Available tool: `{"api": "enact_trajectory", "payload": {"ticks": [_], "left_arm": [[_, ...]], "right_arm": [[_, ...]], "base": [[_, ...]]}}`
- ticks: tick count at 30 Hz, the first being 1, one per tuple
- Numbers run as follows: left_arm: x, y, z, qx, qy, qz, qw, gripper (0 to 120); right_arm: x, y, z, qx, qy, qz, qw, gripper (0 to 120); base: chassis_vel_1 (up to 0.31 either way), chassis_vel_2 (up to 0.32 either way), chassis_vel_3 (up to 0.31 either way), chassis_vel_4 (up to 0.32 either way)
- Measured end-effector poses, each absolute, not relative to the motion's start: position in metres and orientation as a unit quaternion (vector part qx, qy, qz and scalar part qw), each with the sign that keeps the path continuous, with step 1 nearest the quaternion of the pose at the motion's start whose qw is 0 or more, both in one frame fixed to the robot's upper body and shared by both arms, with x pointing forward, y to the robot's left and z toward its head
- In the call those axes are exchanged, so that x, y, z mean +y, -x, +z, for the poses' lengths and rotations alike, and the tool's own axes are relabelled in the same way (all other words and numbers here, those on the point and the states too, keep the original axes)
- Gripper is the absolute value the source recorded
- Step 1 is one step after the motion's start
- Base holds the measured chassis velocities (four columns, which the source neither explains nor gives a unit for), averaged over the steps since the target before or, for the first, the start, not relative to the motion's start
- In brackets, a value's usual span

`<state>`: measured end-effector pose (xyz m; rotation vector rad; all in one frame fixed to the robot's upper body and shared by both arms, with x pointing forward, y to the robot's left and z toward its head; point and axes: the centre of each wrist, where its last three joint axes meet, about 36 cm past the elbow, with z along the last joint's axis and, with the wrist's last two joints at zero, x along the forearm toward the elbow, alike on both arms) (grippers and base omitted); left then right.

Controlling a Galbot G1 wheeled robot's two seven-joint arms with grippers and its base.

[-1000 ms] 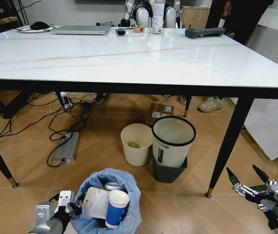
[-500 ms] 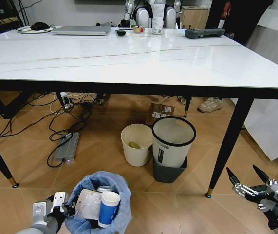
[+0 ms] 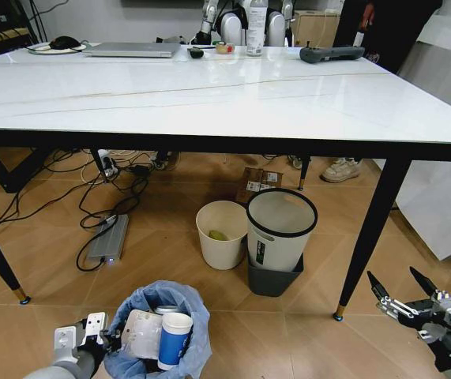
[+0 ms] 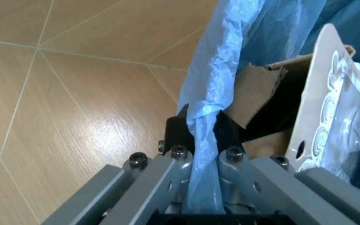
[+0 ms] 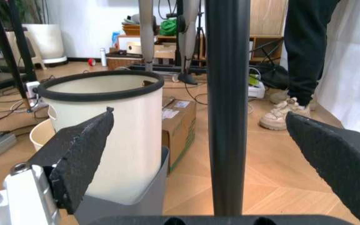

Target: Pick up the trash bin and place the trash from the table into it.

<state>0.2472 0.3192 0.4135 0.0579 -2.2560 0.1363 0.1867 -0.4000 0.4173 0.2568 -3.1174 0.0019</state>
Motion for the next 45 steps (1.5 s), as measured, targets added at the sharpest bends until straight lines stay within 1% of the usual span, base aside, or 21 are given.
{"api": "enact_trajectory", "payload": {"ticks": [6,8,9,14,15,16,20,21,22,23,25,26,27,28,29,32,33,37,41,45], "left_arm": [[0.318,-0.247,0.415,-0.903,-0.023,0.056,0.425,0],[0.318,-0.247,0.415,-0.903,-0.023,0.055,0.425,7],[0.318,-0.247,0.415,-0.903,-0.023,0.055,0.425,7],[0.317,-0.247,0.416,-0.905,-0.022,0.053,0.422,28],[0.317,-0.247,0.417,-0.905,-0.021,0.053,0.421,32],[0.317,-0.247,0.417,-0.905,-0.021,0.053,0.421,32],[0.315,-0.247,0.419,-0.907,-0.019,0.053,0.417,50],[0.315,-0.247,0.419,-0.907,-0.019,0.053,0.417,53],[0.315,-0.247,0.419,-0.907,-0.019,0.053,0.417,53],[0.315,-0.247,0.419,-0.908,-0.019,0.053,0.416,60],[0.315,-0.247,0.42,-0.908,-0.018,0.053,0.415,67],[0.315,-0.247,0.42,-0.908,-0.018,0.053,0.414,72],[0.315,-0.247,0.42,-0.909,-0.018,0.053,0.414,73],[0.315,-0.247,0.42,-0.909,-0.018,0.053,0.413,80],[0.315,-0.247,0.42,-0.909,-0.018,0.053,0.413,80],[0.316,-0.247,0.422,-0.91,-0.019,0.053,0.411,93],[0.316,-0.247,0.422,-0.91,-0.019,0.053,0.411,93],[0.317,-0.243,0.425,-0.912,-0.018,0.053,0.405,106],[0.317,-0.241,0.427,-0.915,-0.019,0.049,0.401,110],[0.313,-0.235,0.444,-0.928,-0.016,0.041,0.371,114]], "right_arm": [[-0.4,-0.187,0.417,-0.997,-0.082,0.001,0.007,100],[-0.4,-0.187,0.417,-0.997,-0.082,0.001,0.007,100],[-0.4,-0.187,0.417,-0.997,-0.082,0.001,0.007,100],[-0.4,-0.187,0.417,-0.997,-0.082,0.001,0.007,100],[-0.4,-0.187,0.417,-0.997,-0.082,0.001,0.007,100],[-0.4,-0.187,0.417,-0.997,-0.082,0.001,0.007,100],[-0.4,-0.187,0.417,-0.997,-0.082,0.001,0.007,100],[-0.4,-0.187,0.417,-0.997,-0.082,0.001,0.007,100],[-0.4,-0.187,0.417,-0.997,-0.082,0.001,0.007,100],[-0.4,-0.187,0.417,-0.997,-0.082,0.001,0.007,100],[-0.4,-0.187,0.417,-0.997,-0.082,0.001,0.007,100],[-0.4,-0.187,0.417,-0.997,-0.082,0.001,0.007,100],[-0.4,-0.187,0.417,-0.997,-0.082,0.001,0.007,100],[-0.4,-0.187,0.417,-0.997,-0.082,0.001,0.007,100],[-0.4,-0.187,0.417,-0.997,-0.082,0.001,0.007,100],[-0.4,-0.187,0.417,-0.997,-0.082,0.001,0.007,100],[-0.4,-0.187,0.417,-0.997,-0.082,0.001,0.007,100],[-0.4,-0.187,0.417,-0.997,-0.082,0.001,0.007,100],[-0.4,-0.187,0.417,-0.997,-0.082,0.001,0.007,100],[-0.4,-0.187,0.417,-0.997,-0.082,0.001,0.007,100]], "base": [[0.0,0.0,0.0,0.0],[0.0,0.0,0.0,0.0],[0.0,0.0,0.0,0.0],[0.0,0.0,0.0,0.0],[0.0,0.0,0.0,0.0],[0.0,0.0,0.0,0.0],[0.0,0.0,0.0,0.0],[0.0,0.0,0.0,0.0],[0.0,0.0,0.0,0.0],[0.0,0.0,0.0,0.0],[0.0,0.0,0.0,0.0],[0.0,0.0,0.0,0.0],[0.0,0.0,0.0,0.0],[0.0,0.0,0.0,0.0],[0.0,0.0,0.0,0.0],[0.0,0.0,0.0,0.0],[0.0,0.0,0.0,0.0],[0.0,0.0,0.0,0.0],[0.0,0.0,0.0,0.0],[0.0,0.0,0.0,0.0]]}}
